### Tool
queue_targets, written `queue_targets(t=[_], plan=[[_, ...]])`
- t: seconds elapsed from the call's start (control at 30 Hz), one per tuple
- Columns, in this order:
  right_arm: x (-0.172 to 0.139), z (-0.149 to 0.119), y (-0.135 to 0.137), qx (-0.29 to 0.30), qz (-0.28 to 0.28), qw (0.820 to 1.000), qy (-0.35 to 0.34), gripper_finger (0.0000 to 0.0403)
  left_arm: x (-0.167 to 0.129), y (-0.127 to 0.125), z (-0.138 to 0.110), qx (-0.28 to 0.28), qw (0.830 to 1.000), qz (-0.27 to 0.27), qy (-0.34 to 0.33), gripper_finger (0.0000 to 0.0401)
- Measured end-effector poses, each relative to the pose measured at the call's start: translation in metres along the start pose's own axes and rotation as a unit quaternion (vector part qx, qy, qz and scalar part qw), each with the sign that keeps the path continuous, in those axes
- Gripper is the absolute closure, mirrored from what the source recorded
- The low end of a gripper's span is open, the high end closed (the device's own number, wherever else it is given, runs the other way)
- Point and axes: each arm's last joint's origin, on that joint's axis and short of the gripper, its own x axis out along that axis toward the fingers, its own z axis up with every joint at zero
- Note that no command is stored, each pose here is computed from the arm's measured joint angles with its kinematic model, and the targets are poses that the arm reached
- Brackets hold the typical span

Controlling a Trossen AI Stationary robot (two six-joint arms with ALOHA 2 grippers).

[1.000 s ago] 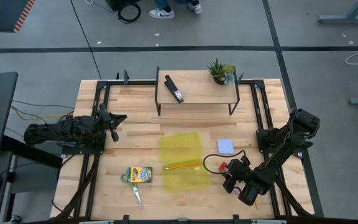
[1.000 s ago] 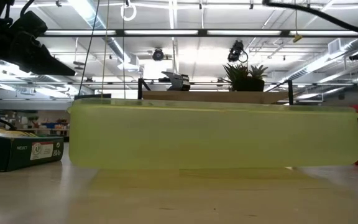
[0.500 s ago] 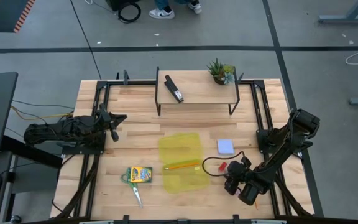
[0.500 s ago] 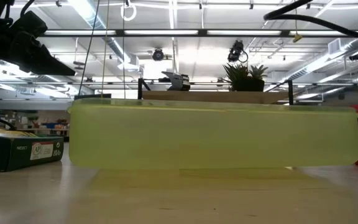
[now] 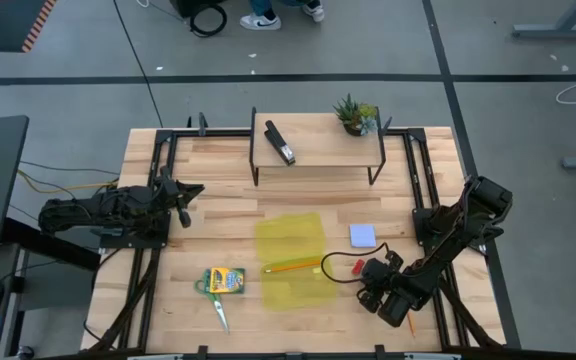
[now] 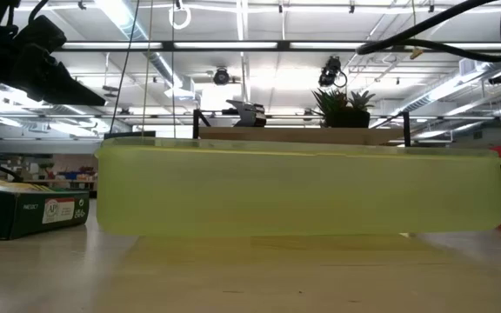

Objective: Pack school essentials
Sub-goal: Put the purple pen into the yellow supply box

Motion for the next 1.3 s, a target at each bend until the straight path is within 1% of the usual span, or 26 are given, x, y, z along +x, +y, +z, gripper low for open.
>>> queue_targets(t=[0.2, 0.33, 0.6, 0.73, 0.93, 1.1, 1.3], plan=[[0.001, 0.001, 0.000, 0.001, 0.001, 1.000, 0.004, 0.0330, 0.000, 0.000, 0.000, 0.000, 1.000, 0.000, 0.000, 0.0369], [0.001, 0.001, 0.001, 0.001, 0.003, 1.000, 0.006, 0.0350, 0.000, 0.000, 0.000, 0.000, 1.000, 0.000, 0.000, 0.0371], [0.001, 0.000, 0.001, 0.002, 0.005, 1.000, 0.009, 0.0353, 0.000, 0.000, 0.000, 0.000, 1.000, 0.000, 0.000, 0.0362], [0.001, 0.001, 0.002, 0.005, 0.005, 1.000, 0.009, 0.0354, 0.000, 0.000, 0.000, 0.000, 1.000, 0.000, 0.000, 0.0365], [-0.005, 0.004, 0.008, -0.007, -0.002, 1.000, 0.018, 0.0355, 0.000, 0.000, 0.000, 0.000, 1.000, 0.000, 0.000, 0.0373], [-0.006, 0.008, 0.011, -0.002, -0.002, 1.000, 0.024, 0.0355, 0.000, 0.000, 0.000, 0.000, 1.000, 0.000, 0.000, 0.0368], [-0.008, 0.016, 0.020, -0.022, 0.016, 0.999, 0.036, 0.0355, 0.000, 0.000, 0.000, 0.000, 1.000, 0.000, 0.000, 0.0362]])
